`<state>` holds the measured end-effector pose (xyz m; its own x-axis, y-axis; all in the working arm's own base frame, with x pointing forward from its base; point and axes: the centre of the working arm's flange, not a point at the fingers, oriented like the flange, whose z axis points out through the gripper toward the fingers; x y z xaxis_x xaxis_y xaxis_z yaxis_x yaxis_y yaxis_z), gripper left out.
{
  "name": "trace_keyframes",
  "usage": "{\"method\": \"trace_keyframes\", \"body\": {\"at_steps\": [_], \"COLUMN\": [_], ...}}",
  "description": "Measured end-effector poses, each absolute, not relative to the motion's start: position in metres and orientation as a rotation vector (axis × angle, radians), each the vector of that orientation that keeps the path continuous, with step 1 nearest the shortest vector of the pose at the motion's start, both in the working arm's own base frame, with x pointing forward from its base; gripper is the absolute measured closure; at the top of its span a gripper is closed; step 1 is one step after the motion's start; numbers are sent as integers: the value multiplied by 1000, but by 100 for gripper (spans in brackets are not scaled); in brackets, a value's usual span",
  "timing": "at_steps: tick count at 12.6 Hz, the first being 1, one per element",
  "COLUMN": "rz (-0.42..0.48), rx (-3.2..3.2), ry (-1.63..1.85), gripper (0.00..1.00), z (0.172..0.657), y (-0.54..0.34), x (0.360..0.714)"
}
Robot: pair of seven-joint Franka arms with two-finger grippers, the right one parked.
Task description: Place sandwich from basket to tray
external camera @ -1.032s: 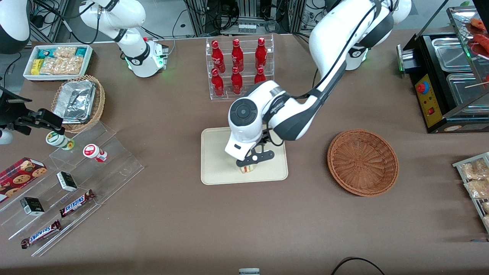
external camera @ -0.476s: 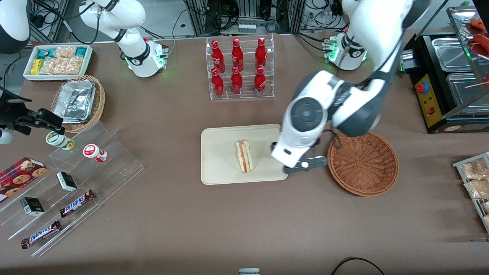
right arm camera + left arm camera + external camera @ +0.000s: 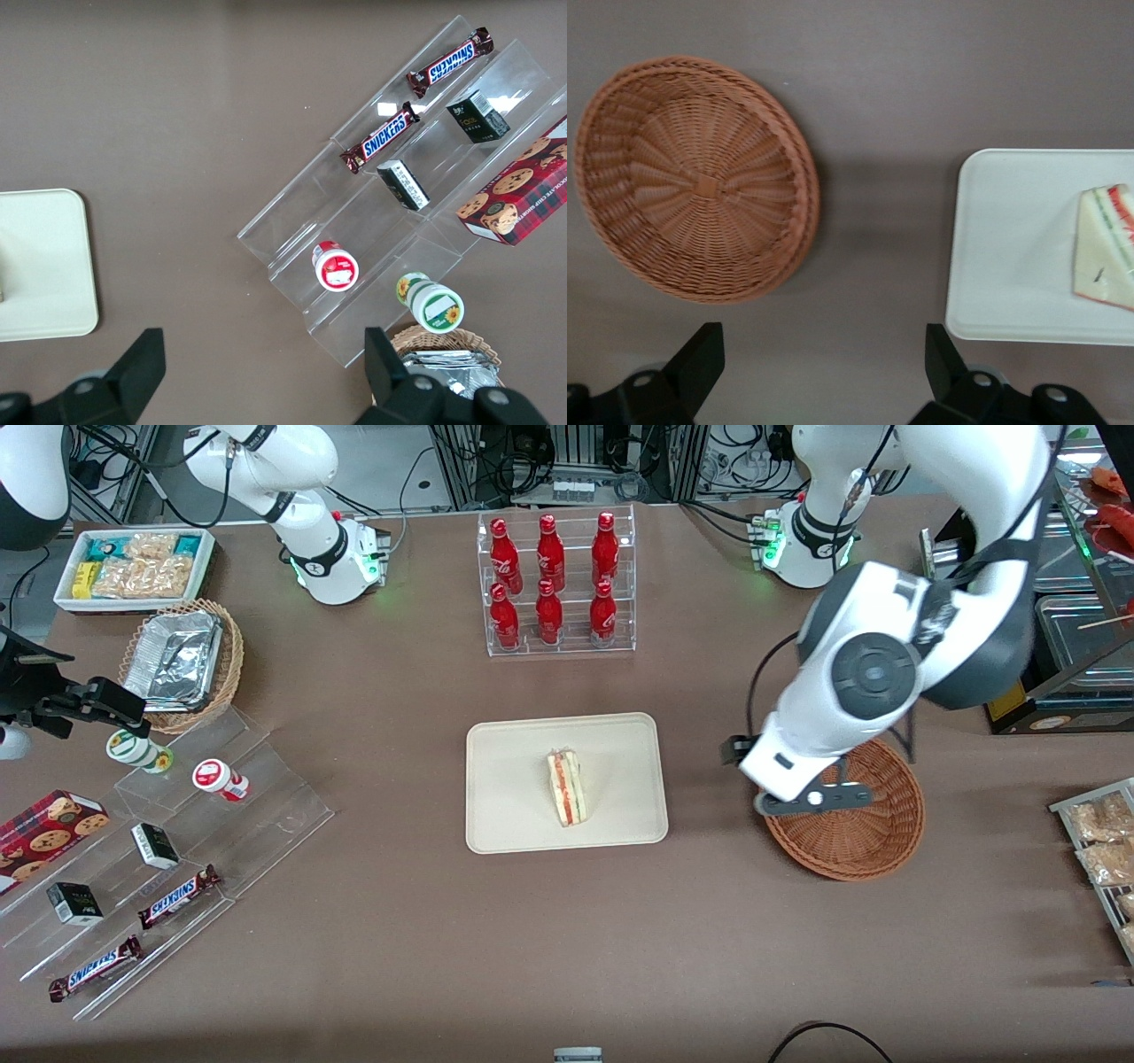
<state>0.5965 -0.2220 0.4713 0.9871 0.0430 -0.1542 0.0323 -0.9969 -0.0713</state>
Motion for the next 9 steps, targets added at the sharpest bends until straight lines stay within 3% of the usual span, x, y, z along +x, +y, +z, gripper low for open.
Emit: {"method": "trace_keyframes", "body": {"at_steps": [9], "rz": [355], "rx": [-3061], "ry": [158], "gripper": [0], "z": [551], "y": [-78], "x": [538]}}
